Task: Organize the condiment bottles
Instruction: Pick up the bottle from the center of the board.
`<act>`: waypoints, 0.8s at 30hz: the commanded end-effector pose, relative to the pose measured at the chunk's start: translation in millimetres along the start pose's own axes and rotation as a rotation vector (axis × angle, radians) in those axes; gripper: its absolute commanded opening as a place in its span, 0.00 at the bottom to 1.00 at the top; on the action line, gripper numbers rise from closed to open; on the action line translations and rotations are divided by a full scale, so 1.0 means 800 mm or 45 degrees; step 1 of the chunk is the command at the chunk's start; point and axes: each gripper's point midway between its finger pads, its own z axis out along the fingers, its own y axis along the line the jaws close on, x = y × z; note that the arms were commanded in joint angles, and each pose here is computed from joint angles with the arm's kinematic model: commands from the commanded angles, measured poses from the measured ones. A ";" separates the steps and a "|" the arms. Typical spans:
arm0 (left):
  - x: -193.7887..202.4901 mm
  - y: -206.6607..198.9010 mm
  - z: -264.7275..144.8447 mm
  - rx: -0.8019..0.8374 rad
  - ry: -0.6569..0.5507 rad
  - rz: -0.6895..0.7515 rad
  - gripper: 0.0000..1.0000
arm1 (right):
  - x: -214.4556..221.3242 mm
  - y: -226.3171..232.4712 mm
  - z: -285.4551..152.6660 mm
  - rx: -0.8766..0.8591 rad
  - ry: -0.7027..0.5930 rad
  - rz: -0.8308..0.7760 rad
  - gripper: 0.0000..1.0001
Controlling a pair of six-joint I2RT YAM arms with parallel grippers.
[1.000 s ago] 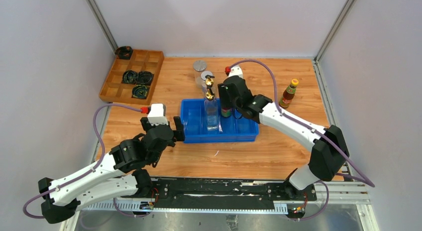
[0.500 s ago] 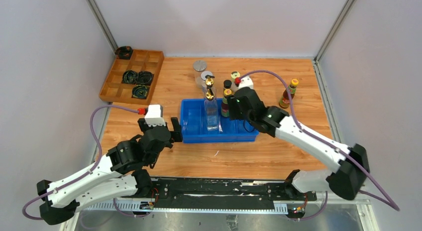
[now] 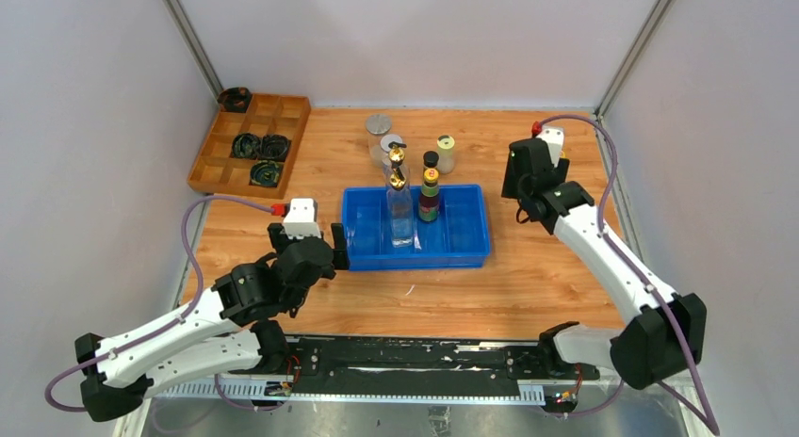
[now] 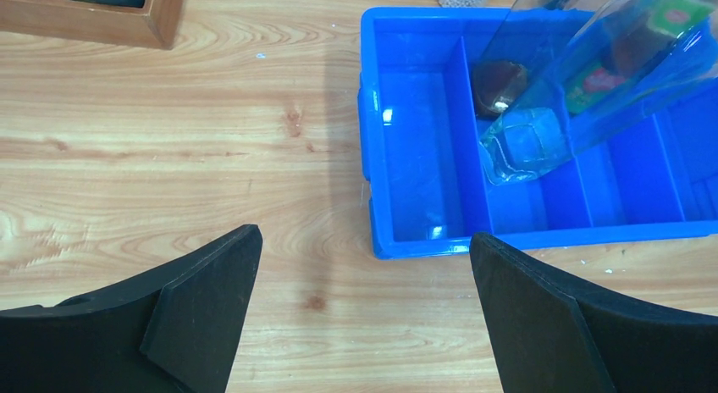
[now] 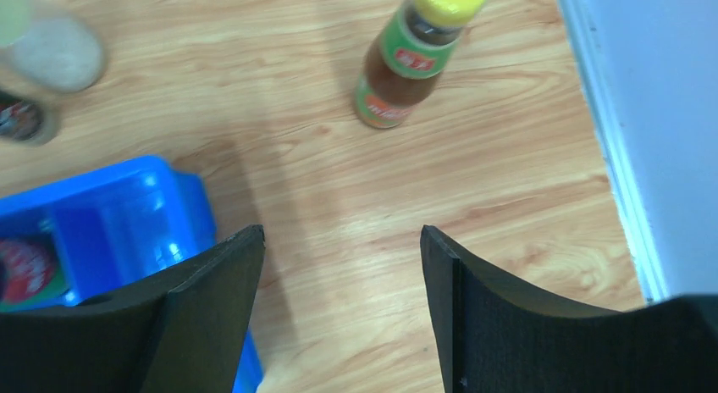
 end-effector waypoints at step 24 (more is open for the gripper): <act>-0.034 0.000 -0.005 -0.031 -0.066 0.033 1.00 | -0.075 -0.088 0.146 0.177 -0.035 0.142 0.75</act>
